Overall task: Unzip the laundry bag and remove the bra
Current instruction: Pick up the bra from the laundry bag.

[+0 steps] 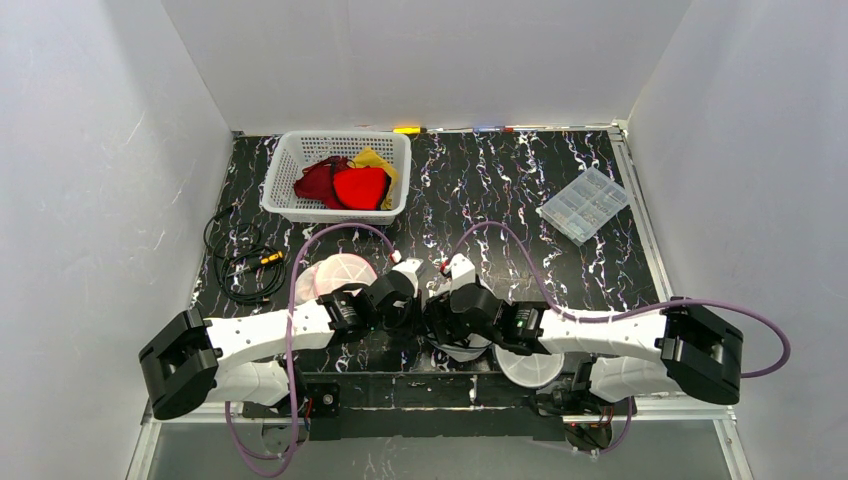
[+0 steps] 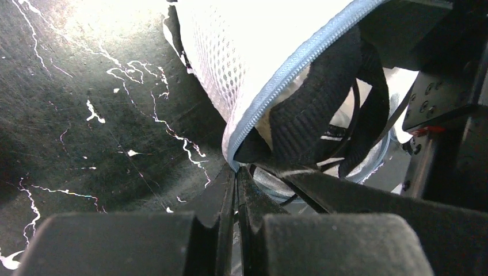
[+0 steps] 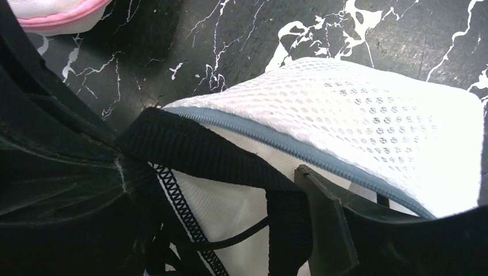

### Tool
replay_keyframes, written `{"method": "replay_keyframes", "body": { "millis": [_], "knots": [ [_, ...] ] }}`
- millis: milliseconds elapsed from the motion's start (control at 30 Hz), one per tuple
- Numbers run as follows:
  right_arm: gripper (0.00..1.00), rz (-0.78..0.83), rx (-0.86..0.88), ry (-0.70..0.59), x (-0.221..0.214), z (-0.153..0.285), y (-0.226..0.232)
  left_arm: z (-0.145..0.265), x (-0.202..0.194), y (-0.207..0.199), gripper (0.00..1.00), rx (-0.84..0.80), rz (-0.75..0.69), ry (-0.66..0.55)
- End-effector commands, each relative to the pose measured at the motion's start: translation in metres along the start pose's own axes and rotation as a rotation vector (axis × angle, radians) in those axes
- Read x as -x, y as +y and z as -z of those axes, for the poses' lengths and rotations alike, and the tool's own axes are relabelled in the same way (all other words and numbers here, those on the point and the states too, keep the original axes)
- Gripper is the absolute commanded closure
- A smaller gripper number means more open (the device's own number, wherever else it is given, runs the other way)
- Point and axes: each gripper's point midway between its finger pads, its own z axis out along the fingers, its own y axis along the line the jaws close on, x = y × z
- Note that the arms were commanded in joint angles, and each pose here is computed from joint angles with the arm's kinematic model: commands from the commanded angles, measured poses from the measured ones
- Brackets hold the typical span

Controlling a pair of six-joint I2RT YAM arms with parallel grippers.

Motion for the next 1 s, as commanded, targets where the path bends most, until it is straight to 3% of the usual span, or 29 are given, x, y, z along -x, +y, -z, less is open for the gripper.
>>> {"method": "replay_keyframes", "body": {
  "millis": [0, 233, 500, 733, 967],
  "knots": [
    [0.21, -0.018, -0.032, -0.075, 0.025, -0.004, 0.003, 0.005, 0.006, -0.005, 1.0, -0.017, -0.011, -0.014],
    [0.62, -0.026, -0.067, -0.083, 0.023, 0.005, -0.007, 0.006, 0.006, -0.003, 1.0, -0.006, -0.012, -0.018],
    [0.99, -0.009, -0.07, -0.106, 0.033, 0.028, -0.014, 0.006, 0.011, -0.004, 1.0, 0.0, -0.015, -0.026],
    [0.99, 0.047, 0.08, -0.149, 0.052, 0.054, 0.007, 0.007, 0.018, -0.01, 1.0, -0.002, -0.012, -0.038],
    [0.99, 0.193, 0.323, -0.073, 0.054, 0.081, 0.049, 0.011, 0.037, -0.024, 1.0, -0.014, -0.029, -0.066]
  ]
}}
